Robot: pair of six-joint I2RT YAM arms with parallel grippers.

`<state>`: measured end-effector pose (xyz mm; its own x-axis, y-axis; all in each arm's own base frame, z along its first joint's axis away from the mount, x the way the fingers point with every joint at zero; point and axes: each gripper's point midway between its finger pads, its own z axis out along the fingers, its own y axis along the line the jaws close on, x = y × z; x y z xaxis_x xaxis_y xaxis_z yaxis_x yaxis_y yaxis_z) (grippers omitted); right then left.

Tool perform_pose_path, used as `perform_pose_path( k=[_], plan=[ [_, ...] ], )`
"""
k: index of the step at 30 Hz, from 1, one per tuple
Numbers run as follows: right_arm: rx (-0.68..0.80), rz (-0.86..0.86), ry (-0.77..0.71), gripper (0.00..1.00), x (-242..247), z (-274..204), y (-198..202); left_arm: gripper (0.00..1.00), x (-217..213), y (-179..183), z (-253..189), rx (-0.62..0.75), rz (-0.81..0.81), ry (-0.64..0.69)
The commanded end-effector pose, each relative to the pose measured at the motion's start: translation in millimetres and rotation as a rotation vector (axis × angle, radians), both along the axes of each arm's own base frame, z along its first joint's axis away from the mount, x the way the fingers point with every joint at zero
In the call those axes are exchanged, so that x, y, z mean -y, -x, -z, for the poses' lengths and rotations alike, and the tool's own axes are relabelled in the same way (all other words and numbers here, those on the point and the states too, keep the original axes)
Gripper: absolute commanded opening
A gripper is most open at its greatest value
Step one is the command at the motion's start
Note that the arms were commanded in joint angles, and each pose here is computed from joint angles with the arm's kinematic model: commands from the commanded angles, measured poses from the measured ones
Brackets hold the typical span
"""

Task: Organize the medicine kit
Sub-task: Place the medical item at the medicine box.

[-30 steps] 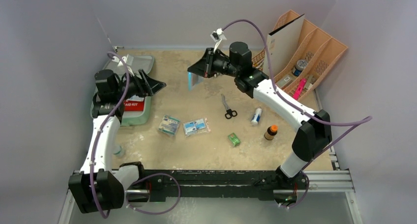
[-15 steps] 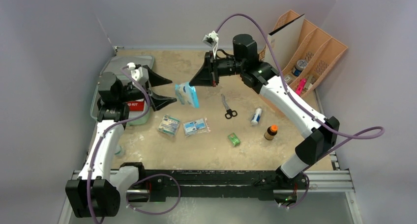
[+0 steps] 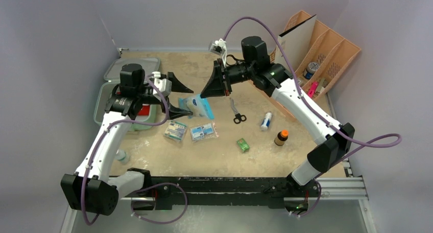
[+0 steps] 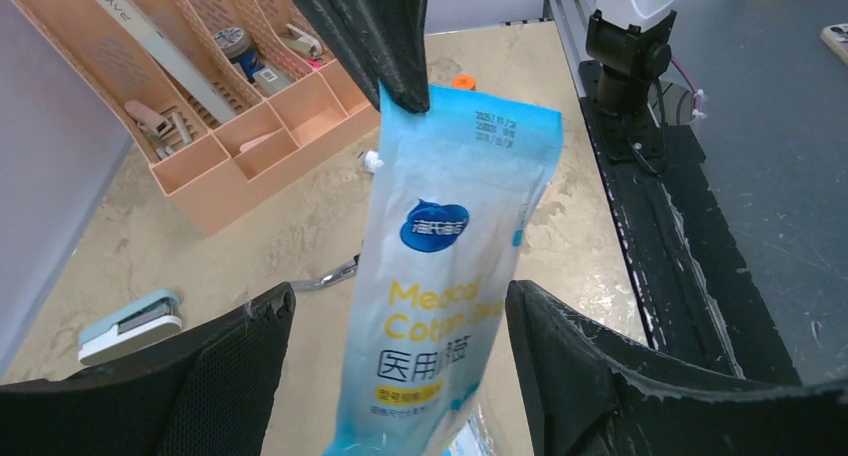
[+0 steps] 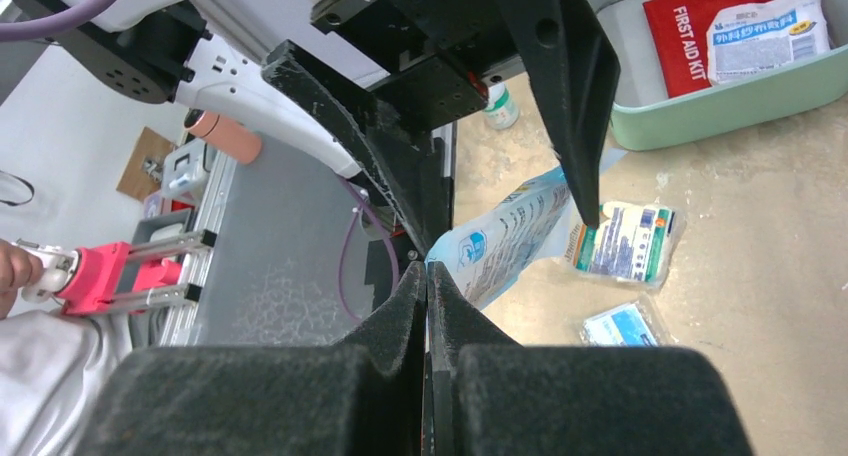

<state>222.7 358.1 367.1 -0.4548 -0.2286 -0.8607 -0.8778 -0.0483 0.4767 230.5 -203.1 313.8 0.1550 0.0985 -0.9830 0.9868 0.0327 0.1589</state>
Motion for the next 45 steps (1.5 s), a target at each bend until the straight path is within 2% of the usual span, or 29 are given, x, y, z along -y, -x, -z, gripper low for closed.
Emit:
perform_pose_path(
  k=[1, 4, 5, 7, 8, 13, 17, 20, 21, 24, 27, 32, 35, 39, 42, 45],
  plan=[
    [0.051, -0.066, -0.051, 0.00, 3, -21, 11, 0.75, 3, -3, -3, 0.066, 0.028, -0.029],
    [0.049, -0.069, -0.060, 0.00, 1, -21, 10, 0.70, 7, -6, 2, 0.055, 0.028, -0.051],
    [0.048, -0.068, -0.063, 0.00, 1, -21, 10, 0.62, 7, -8, 2, 0.051, 0.025, -0.055],
    [0.045, -0.068, -0.064, 0.00, 0, -20, 9, 0.34, 8, -13, 3, 0.037, 0.008, -0.065],
    [0.043, -0.068, -0.065, 0.00, 0, -20, 9, 0.25, 7, -16, 4, 0.031, -0.012, -0.072],
    [0.016, -0.063, -0.062, 0.00, -1, -18, 7, 0.15, 5, -23, 4, -0.003, -0.078, -0.085],
    [0.001, 0.022, -0.049, 0.02, -4, -18, -7, 0.02, 4, -23, 3, -0.069, -0.107, -0.074],
    [-0.012, 0.149, -0.080, 0.24, 1, -31, -23, 0.00, 3, -26, 3, -0.138, -0.169, -0.056],
    [-0.019, 0.195, -0.107, 0.39, 4, -36, -28, 0.00, 1, -28, 3, -0.148, -0.199, -0.052],
    [0.004, 0.312, -0.221, 0.67, 19, -60, -36, 0.00, -7, -39, 0, -0.191, -0.338, -0.037],
    [0.040, 0.407, -0.275, 0.97, 33, -73, -38, 0.00, -19, -56, -7, -0.264, -0.520, -0.001],
    [0.065, 0.540, -0.290, 0.99, 50, -78, -44, 0.00, -50, -83, -21, -0.413, -0.756, 0.104],
    [0.066, 0.582, -0.282, 0.99, 55, -73, -47, 0.00, -86, -99, -18, -0.521, -0.872, 0.150],
    [0.034, 0.571, -0.268, 0.99, 52, -63, -46, 0.00, -150, -124, 7, -0.686, -1.128, 0.153],
    [0.016, 0.556, -0.259, 0.99, 50, -58, -46, 0.00, -187, -137, 21, -0.781, -1.298, 0.278],
    [0.005, 0.553, -0.251, 0.99, 49, -54, -46, 0.00, -225, -142, 31, -0.835, -1.488, 0.494]
  ],
)
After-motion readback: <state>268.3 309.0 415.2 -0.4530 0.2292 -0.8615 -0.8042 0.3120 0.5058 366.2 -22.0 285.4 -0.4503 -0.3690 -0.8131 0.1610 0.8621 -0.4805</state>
